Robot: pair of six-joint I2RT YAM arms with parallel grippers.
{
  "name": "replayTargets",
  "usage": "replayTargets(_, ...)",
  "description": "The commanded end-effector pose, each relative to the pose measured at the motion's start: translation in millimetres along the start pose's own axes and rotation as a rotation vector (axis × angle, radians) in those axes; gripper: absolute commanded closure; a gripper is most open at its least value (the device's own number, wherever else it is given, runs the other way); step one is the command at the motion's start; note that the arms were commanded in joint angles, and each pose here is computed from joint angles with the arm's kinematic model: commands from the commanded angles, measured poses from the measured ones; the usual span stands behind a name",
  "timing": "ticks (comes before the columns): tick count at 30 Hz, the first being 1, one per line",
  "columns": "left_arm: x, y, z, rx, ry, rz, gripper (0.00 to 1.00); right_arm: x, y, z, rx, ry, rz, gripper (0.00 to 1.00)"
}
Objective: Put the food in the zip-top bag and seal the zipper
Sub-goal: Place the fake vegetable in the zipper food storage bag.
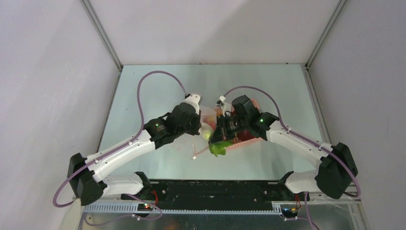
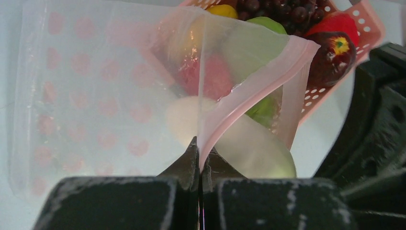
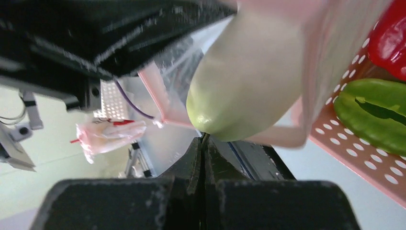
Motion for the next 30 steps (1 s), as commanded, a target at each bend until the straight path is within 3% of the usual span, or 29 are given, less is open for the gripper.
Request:
replayTargets(1, -8.0, -12.5, -10.5, 0.022, 0.073, -0.068, 1.00, 1.6, -27.1, 23.3, 0.043, -0.090, -0.091, 1.00)
replayTargets(7, -13.4, -23.4, -20.4, 0.038, 0.120, -0.090, 1.00, 14.4, -57.1, 15.3, 0.293, -0.036, -0.249, 1.00)
replayTargets(15, -22.3, -26.0, -23.6, 0.038, 0.162, -0.104, 1.00, 21.5, -85.2, 12.7, 0.392, -0.029, -0.447, 0.94)
replayTargets(21, -27.9, -26.9, -20.3, 0.006, 0.131, -0.117, 1.00, 25.3, -80.9, 24.9, 0.259, 0.037, -0.580, 0.74)
replayTargets(23, -30.3, -28.1, -18.0, 0.001, 0.113, -0.126, 1.00, 23.1, -75.9, 23.4, 0.208, 0.094, -0.591, 0.61)
replayTargets(30, -35.1, -34.6, -14.3, -0.060, 0.059, -0.166, 1.00, 11.3, -62.0, 24.8, 0.064, 0.207, -0.625, 0.45)
Point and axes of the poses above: each gripper's point midway between its finger pads, its own x axis out along the fingers, its own z axis along the line the jaws close on, y = z × x, the point moved 9 cm from there along -x, back along the fingers, and after that the axes turned 8 degrees about x, right-handed, at the moved point
